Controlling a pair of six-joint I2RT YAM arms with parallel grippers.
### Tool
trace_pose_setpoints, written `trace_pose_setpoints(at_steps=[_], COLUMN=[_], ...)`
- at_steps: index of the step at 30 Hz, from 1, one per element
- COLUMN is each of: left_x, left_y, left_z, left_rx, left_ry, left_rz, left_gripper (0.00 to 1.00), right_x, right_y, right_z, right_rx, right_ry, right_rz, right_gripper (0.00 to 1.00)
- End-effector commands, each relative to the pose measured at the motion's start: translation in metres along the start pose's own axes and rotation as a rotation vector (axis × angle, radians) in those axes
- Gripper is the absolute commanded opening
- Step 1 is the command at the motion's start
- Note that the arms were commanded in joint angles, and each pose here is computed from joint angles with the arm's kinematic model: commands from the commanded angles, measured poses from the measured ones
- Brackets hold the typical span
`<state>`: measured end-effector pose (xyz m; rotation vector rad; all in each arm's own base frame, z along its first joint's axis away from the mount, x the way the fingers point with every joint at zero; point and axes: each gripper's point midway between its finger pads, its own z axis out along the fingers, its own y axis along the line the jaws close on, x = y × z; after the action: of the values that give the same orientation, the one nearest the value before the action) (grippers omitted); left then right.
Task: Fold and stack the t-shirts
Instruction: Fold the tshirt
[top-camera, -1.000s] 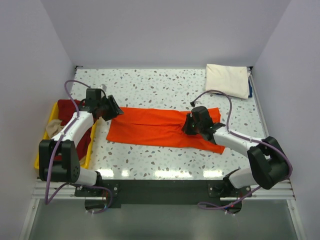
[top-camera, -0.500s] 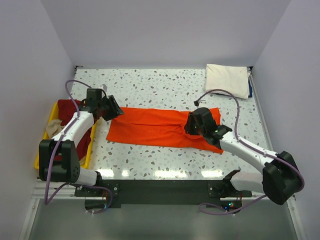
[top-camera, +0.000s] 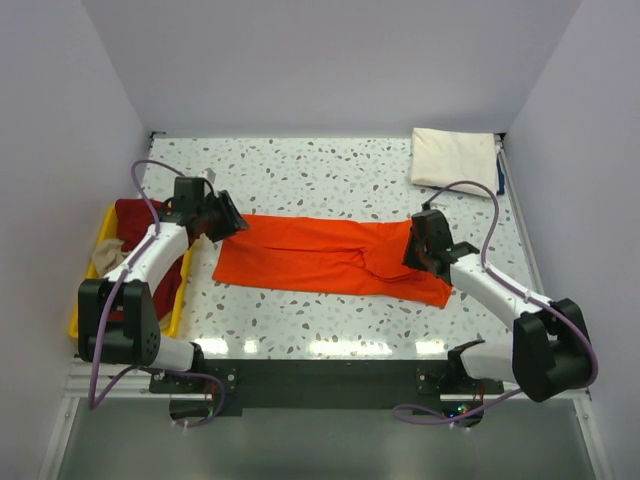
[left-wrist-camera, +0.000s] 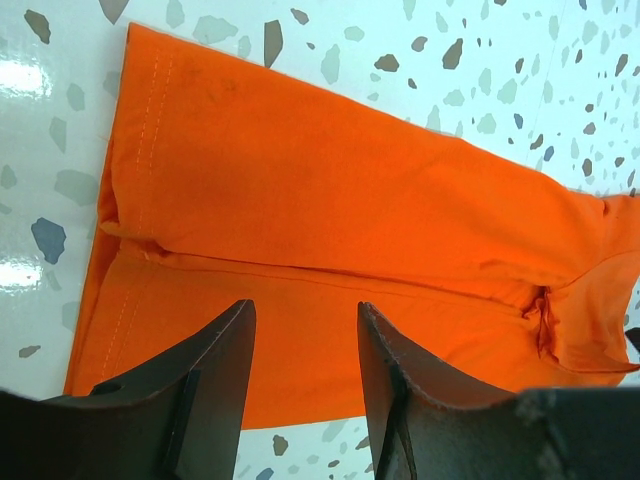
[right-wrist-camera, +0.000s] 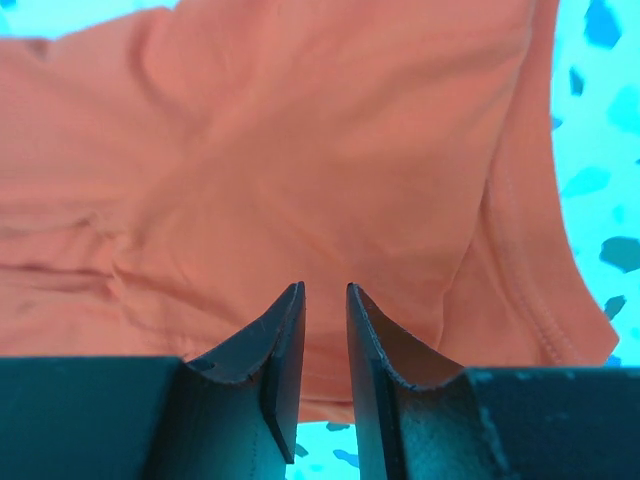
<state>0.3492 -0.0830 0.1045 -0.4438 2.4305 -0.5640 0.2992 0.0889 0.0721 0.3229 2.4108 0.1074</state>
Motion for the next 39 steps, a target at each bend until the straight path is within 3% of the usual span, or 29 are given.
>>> trace_pose_setpoints(at_steps=[1, 9, 20, 24, 30, 39], left_x=[-0.004, 0.003, 0.038, 0.055, 0.087, 0.129], left_y=[-0.01, -0.014, -0.032, -0.011, 0.02, 0.046], left_z=[-0.004, 0.001, 0.017, 0.03, 0.041, 0.028], left_rx=[0.047, 0.053, -0.027, -0.18, -0.368, -0.453], left_ry=[-0.033, -0.01, 0.046, 0.025, -0.006, 0.05], left_rz=[0.042, 0.042, 0.083, 0.088, 0.127, 0.135], left_gripper=[0.5, 0.51, 0.5, 0.43, 0.41, 0.4], right_x=[0.021, 0.057, 0.082, 0.078, 0.071, 0.047], right_y=[0.003, -0.004, -0.009, -0.004, -0.002, 0.001], right_z=[-0.003, -0.024, -0.012, -0.013, -0.01, 0.003], right_rx=[-0.056, -0.128, -0.111, -0.115, -0.099, -0.034], right_ry=[0.043, 0.08, 0.147, 0.159, 0.157, 0.145], right_rz=[-0.001, 0.054, 0.085, 0.102, 0.098, 0.071], right_gripper=[0.27, 0.24, 0.25, 0.25, 0.25, 0.26])
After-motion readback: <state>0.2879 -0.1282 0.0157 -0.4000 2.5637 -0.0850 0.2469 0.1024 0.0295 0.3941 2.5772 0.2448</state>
